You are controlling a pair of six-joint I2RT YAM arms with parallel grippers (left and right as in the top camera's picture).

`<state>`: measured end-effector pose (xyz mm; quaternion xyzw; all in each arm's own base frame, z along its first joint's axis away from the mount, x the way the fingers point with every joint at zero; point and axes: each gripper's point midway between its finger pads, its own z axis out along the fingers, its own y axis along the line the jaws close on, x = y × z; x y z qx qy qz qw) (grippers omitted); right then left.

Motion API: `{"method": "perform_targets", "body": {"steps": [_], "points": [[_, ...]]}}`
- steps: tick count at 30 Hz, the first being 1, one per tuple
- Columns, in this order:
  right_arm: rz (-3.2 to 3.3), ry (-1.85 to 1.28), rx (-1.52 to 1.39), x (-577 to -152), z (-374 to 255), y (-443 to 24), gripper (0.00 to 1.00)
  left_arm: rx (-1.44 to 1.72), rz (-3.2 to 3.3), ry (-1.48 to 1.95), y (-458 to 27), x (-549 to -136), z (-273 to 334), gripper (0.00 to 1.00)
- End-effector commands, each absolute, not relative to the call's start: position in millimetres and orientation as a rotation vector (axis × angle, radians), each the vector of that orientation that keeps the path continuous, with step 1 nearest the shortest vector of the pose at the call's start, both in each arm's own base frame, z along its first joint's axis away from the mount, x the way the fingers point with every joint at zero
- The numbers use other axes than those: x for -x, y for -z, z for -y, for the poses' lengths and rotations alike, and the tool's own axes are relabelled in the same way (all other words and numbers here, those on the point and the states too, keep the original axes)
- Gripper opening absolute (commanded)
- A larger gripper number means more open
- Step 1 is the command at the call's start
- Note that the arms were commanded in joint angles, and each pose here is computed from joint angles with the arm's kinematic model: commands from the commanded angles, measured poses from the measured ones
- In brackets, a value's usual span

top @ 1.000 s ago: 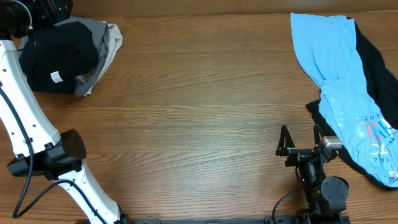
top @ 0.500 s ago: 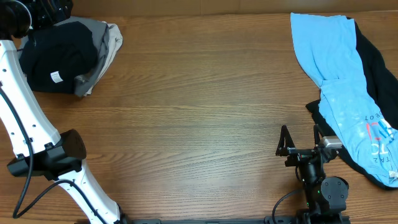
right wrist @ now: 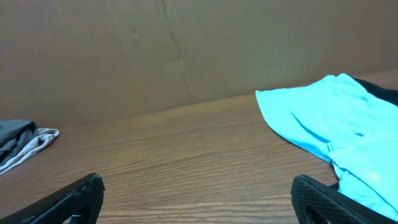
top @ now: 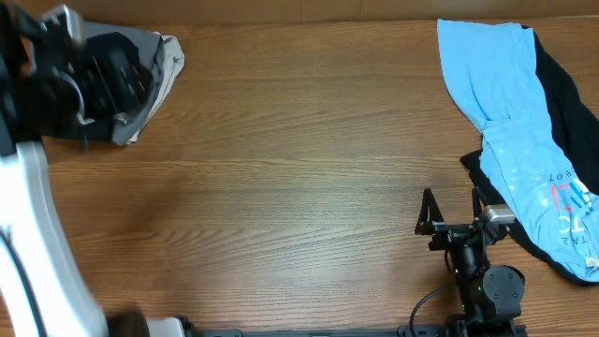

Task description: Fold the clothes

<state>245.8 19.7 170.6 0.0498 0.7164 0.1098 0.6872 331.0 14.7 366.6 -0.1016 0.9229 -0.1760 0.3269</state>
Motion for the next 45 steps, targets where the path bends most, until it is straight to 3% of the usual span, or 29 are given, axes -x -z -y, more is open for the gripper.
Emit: {"method": "perform_targets", "body": {"steps": [1,12,25,40,45], "points": [[-1.595,-0.232,-0.123,-246,-16,-170,1.0,0.172,-2.404,0.44,-363,-294,6,1.0],[-1.595,-0.232,-0.123,-246,-16,-170,1.0,-0.062,-1.779,0.19,-364,-289,9,1.0],[-1.595,-0.232,-0.123,-246,-16,-170,1.0,0.055,-1.47,-0.015,-251,-250,-13,1.0],[-1.595,-0.232,-0.123,-246,-16,-170,1.0,0.041,-1.634,-0.046,-159,-246,-13,1.0],[-1.595,-0.232,-0.123,-246,-16,-170,1.0,0.034,-1.646,-0.038,-156,-246,-11,1.0]]}}
